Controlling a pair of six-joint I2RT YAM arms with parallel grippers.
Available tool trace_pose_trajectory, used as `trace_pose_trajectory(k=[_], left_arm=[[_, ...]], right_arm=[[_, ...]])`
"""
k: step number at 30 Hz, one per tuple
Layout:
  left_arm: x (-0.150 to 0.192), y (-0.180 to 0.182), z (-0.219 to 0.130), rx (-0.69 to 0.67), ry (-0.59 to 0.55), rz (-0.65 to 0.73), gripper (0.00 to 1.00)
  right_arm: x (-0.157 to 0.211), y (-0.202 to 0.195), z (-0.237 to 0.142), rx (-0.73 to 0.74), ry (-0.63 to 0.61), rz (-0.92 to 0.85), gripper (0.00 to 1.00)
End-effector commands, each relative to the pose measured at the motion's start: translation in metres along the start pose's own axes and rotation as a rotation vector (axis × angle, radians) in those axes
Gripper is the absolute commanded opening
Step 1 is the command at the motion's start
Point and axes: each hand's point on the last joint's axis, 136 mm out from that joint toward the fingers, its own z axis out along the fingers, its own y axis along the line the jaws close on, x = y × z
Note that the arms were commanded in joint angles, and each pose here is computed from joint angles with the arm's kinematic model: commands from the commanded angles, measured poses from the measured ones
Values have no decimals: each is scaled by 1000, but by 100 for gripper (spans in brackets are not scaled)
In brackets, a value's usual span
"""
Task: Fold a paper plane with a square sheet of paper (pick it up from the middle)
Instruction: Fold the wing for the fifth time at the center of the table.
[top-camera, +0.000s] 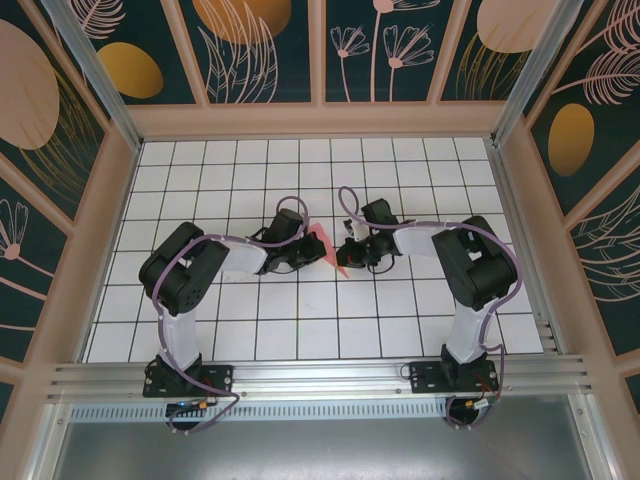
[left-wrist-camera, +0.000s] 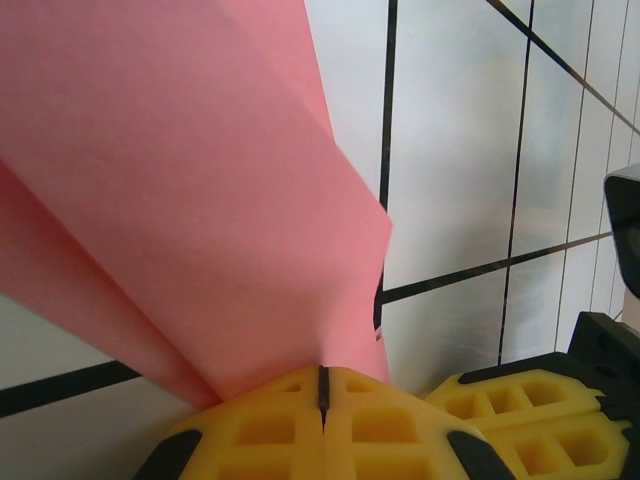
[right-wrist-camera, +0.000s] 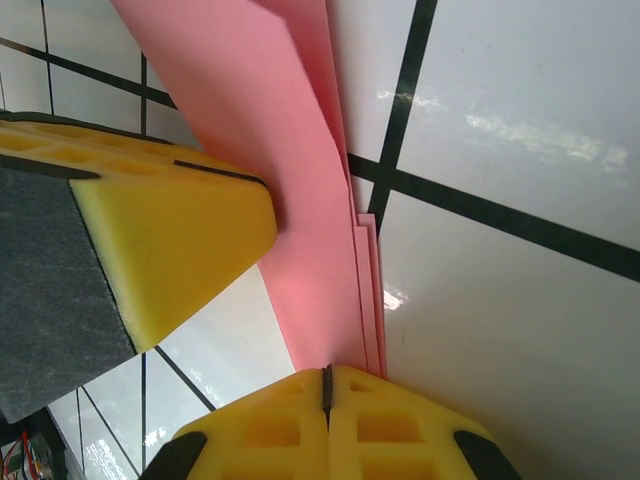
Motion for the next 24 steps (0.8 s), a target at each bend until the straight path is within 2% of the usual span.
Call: trace_pose_trajectory(k=[1,7,12,19,24], left_arm=[[-1,22,6,-102,0,52,8],[-30,-7,-12,-118,-80,226,13],[-34,-14,-16,-101,-83,308,15],[-30,-17,-11,-44,-54,308,16],[-29,-2,-3,-78,-42,271,15]], right_arm=[[22,-28,9,85,48,46,5],[35,-49,10,150,76,69,4],[41,-57,13,173,95,79,4],[41,-59,15,175,102,86,4],[44,-60,16,177,109,89,4]])
